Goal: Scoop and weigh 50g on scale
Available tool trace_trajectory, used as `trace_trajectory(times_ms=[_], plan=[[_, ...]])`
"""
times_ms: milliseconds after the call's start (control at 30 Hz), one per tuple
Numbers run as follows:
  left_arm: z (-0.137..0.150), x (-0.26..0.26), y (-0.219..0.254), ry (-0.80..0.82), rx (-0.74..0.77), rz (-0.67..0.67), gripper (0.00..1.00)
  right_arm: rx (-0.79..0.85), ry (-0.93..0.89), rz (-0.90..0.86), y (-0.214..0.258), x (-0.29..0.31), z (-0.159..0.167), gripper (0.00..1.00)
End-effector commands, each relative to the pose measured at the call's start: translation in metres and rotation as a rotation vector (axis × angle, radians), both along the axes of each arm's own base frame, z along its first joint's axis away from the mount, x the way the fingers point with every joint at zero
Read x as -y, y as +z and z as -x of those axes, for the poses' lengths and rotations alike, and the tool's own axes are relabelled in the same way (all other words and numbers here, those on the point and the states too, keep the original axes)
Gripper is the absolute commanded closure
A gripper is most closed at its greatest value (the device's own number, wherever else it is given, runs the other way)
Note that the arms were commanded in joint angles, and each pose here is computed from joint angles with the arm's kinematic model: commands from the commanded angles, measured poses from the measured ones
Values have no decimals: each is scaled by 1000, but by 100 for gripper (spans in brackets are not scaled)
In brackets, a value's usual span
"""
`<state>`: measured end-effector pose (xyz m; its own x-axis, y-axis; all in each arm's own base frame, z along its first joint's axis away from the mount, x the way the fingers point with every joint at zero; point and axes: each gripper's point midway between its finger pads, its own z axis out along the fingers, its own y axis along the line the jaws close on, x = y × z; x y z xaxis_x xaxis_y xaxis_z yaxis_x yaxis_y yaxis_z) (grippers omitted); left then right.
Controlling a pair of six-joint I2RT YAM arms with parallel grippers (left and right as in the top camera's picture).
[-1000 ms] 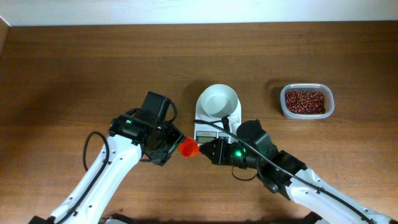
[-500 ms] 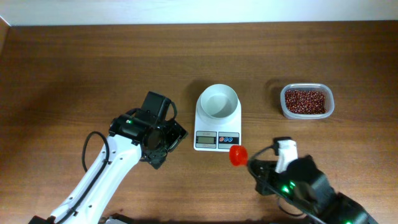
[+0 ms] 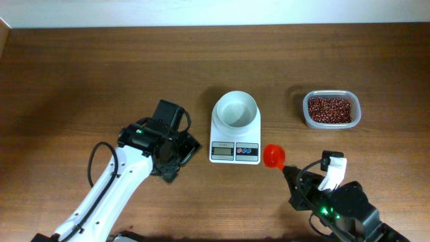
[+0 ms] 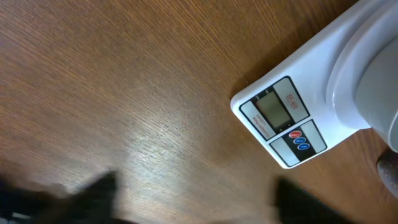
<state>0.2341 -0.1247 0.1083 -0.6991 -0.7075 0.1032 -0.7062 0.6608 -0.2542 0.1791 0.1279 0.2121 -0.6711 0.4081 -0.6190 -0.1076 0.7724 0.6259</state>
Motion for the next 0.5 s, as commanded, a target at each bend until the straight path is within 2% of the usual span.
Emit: trace_trajectory(times_ms=[0, 33, 133, 300, 367, 467], plan=[[1, 2, 2, -13, 4, 10, 83, 12, -53, 16, 1, 9, -3, 96], [1, 3, 2, -22, 6, 10, 100, 11, -52, 16, 1, 9, -3, 96], [2, 13, 5, -109, 24, 49, 100, 11, -52, 16, 1, 9, -3, 96], [-10, 72, 19, -477, 273, 79, 100, -5, -52, 30, -4, 11, -1, 96], [-8, 85, 21, -570, 334, 42, 100, -18, -52, 41, -7, 12, 0, 96], [-7, 87, 18, -626, 401, -113, 100, -19, -63, 51, -8, 15, 0, 96]])
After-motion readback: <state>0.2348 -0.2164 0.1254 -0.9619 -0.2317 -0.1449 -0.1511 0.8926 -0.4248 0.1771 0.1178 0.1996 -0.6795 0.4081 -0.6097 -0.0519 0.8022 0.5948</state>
